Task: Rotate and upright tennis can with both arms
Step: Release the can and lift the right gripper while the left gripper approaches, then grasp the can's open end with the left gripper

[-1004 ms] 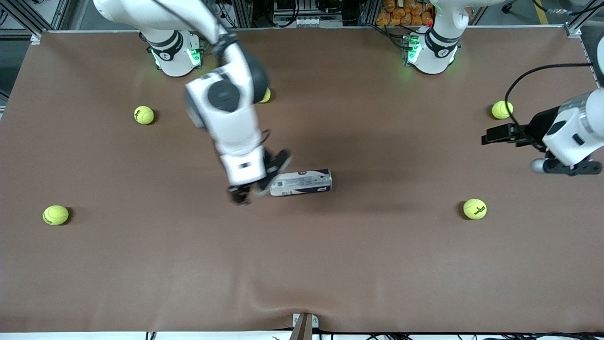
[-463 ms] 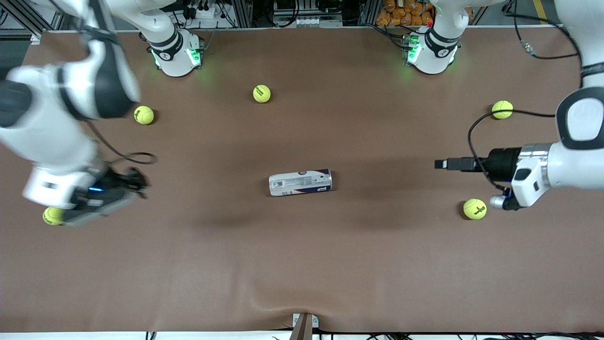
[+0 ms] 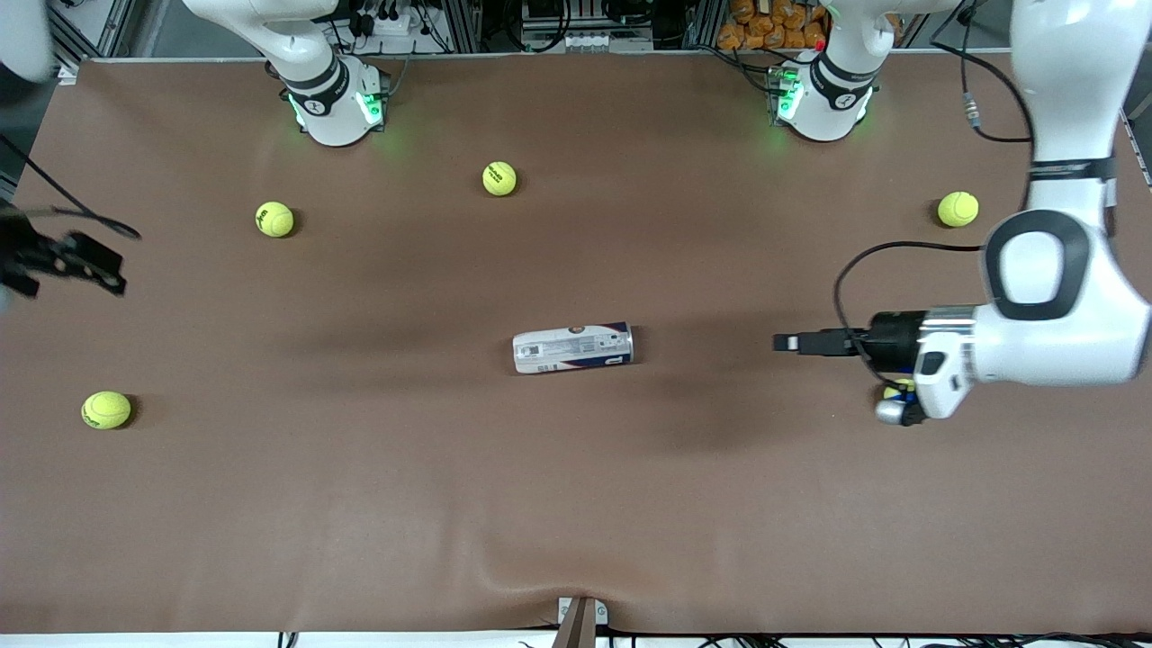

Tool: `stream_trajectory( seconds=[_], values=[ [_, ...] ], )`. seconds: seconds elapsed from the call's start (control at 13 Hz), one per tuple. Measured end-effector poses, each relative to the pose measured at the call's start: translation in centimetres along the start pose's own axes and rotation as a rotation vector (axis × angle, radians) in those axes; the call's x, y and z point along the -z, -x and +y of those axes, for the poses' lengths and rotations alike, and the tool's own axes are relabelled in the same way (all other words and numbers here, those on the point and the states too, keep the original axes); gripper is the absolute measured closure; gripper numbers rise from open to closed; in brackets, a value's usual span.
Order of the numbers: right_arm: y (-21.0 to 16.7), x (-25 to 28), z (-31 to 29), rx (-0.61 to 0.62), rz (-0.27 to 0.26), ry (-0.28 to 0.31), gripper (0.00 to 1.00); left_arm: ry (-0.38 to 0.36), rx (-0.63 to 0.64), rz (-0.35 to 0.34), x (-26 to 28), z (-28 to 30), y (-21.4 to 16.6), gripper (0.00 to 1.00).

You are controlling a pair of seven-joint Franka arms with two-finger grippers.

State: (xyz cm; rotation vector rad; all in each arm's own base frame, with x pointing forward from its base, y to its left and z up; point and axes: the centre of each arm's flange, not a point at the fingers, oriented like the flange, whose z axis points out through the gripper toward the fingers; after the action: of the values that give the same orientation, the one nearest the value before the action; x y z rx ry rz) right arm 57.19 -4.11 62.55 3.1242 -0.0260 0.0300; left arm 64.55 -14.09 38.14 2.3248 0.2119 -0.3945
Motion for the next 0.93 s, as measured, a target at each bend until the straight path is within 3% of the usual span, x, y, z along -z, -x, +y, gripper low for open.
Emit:
stream_trajectory(
  seconds=[0.39,0.69,0.93],
  values=[
    [2.4,2.2,1.2,-0.039,-0.028,-0.036,0.00,0.137,-0.010,0.041,-7.1,-2.8,0.1,0.00],
    [2.5,2.2,0.9,-0.034,-0.032,-0.036,0.00,0.148,-0.094,0.067,-13.4,-3.8,1.8,0.00],
    [2.8,1.8,0.6,-0.028,-0.062,-0.038,0.00,0.225,-0.161,0.081,-18.4,-5.4,2.5,0.00]
  ],
)
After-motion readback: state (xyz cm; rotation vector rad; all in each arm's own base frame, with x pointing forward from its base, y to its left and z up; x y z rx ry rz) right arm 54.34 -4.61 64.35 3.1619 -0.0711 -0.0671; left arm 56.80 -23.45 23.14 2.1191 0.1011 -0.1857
